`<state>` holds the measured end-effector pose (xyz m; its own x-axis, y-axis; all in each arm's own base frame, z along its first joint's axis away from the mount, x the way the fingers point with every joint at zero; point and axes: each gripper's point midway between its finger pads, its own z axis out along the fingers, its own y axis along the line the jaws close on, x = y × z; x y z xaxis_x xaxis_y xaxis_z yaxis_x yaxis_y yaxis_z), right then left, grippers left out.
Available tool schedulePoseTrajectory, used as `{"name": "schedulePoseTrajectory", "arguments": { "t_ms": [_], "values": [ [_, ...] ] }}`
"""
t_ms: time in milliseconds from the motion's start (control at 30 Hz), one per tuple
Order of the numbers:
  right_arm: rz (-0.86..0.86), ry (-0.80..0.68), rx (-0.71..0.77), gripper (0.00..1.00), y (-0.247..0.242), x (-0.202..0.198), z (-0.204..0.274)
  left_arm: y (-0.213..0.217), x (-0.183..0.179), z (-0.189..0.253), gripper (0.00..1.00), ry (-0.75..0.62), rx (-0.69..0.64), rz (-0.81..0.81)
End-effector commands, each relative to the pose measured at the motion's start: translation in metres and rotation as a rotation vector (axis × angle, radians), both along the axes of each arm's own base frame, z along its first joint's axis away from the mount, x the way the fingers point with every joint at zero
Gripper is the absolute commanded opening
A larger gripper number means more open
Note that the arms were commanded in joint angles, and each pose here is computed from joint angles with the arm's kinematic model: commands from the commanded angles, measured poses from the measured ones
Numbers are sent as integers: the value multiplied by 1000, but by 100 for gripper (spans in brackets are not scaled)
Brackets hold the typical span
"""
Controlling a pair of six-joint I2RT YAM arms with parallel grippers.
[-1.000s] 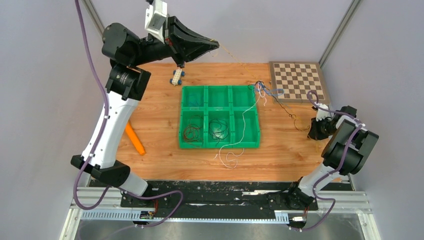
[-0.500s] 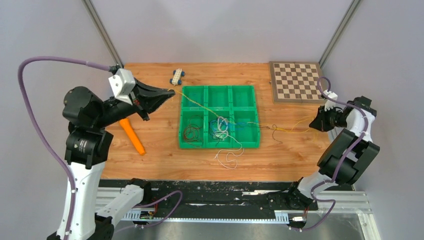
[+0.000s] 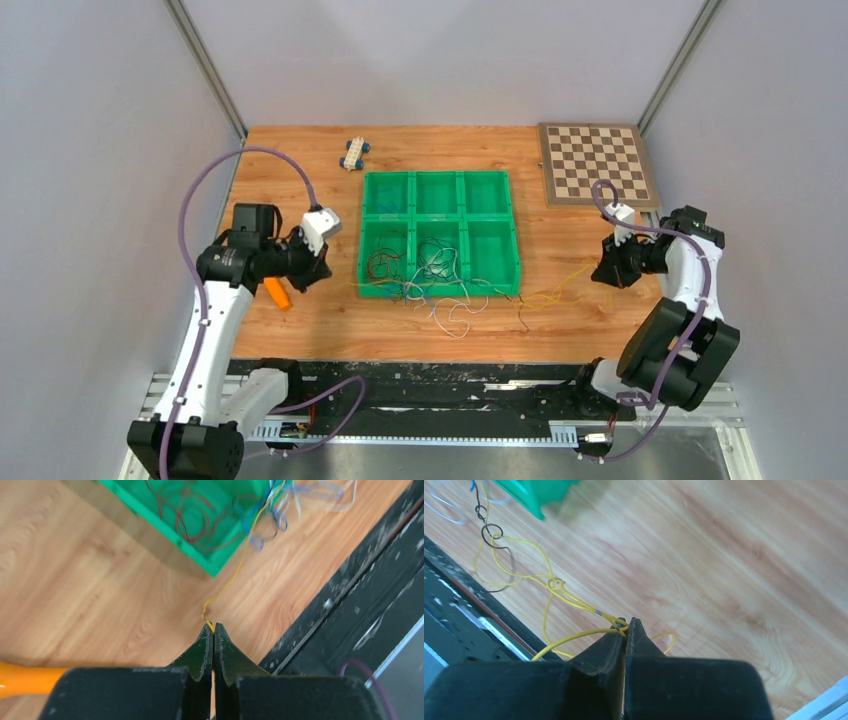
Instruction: Untangle the cables
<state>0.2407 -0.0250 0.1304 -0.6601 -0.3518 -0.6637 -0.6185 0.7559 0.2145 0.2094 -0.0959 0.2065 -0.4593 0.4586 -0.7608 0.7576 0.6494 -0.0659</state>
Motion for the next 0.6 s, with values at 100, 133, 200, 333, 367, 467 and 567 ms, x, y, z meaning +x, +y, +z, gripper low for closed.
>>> {"name": "schedulePoseTrajectory", "arguments": {
  "t_ms": [100, 133, 200, 333, 367, 467, 567],
  "values": [
    [-43, 94, -231, 0, -66, 5, -54, 25, -32, -64, 0, 42, 231, -257],
    [-43, 102, -232, 0, -68, 5, -55, 20, -47, -67, 0, 67, 209, -308],
    [-38, 93, -249, 0, -69, 5, -55, 12, -63, -64, 0, 14, 187, -425],
    [-73, 48, -313, 0, -97, 7, -47, -2, -89, -49, 0, -137, 164, -608],
    [-93, 22, -311, 0, -106, 10, -42, -5, -92, -44, 0, -172, 158, -624],
    [-166, -58, -268, 0, -135, 21, -12, -21, -96, -8, 0, -398, 111, -654],
    [-192, -101, -195, 0, -142, 26, 10, -34, -84, 44, 0, -557, 9, -497]
  ]
}}
